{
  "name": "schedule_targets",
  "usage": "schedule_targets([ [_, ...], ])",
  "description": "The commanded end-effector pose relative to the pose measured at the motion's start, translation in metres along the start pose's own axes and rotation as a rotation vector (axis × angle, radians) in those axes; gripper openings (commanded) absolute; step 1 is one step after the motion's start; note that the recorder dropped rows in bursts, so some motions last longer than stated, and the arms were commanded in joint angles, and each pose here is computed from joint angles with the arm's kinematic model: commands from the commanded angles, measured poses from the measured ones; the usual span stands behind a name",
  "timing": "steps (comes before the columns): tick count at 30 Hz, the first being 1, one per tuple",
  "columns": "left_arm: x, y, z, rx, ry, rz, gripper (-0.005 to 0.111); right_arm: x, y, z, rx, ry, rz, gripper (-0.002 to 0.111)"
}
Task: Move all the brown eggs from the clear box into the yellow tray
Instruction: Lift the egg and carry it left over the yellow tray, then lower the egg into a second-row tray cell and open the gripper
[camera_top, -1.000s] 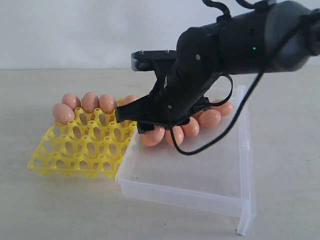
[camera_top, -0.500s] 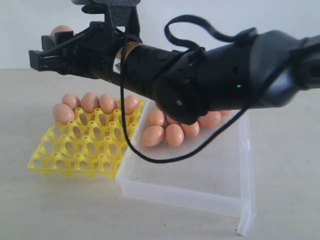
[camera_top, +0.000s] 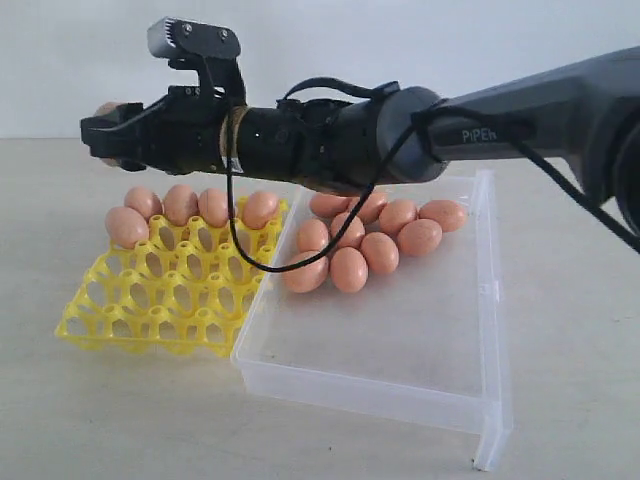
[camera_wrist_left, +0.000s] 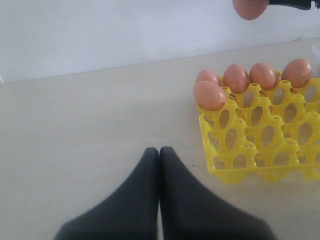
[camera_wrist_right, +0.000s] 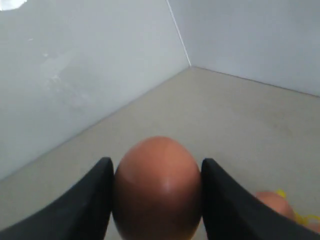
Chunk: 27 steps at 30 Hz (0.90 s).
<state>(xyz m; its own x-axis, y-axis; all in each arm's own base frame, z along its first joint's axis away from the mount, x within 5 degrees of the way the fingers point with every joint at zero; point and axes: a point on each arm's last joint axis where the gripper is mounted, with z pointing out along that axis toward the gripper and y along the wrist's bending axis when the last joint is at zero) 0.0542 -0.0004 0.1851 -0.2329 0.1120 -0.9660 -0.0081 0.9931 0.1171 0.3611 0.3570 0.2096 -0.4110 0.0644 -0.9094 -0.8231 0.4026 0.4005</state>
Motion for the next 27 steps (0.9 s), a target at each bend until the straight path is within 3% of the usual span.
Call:
schedule_targets([
  [1,0.000,0.000,0.000,-0.006,-0.012,-0.013,-0.004,0.018,-0.027,0.000,0.031,0.066,-0.031,0.000],
  [9,0.000,0.000,0.000,-0.006,-0.012,-0.013,-0.004,0.062,-0.051,0.008,0.070,0.146,-0.054,0.000],
  [14,0.000,0.000,0.000,-0.006,-0.012,-0.013,-0.004,0.069,-0.064,0.014,0.147,0.174,-0.068,0.000],
  [22,0.000,0.000,0.000,-0.006,-0.012,-0.013,-0.004,0.046,-0.064,0.029,0.137,0.100,-0.096,0.000],
  [27,0.000,0.000,0.000,-0.006,-0.012,-0.013,-0.004,0.064,-0.064,0.037,0.144,0.137,-0.070,0.000],
])
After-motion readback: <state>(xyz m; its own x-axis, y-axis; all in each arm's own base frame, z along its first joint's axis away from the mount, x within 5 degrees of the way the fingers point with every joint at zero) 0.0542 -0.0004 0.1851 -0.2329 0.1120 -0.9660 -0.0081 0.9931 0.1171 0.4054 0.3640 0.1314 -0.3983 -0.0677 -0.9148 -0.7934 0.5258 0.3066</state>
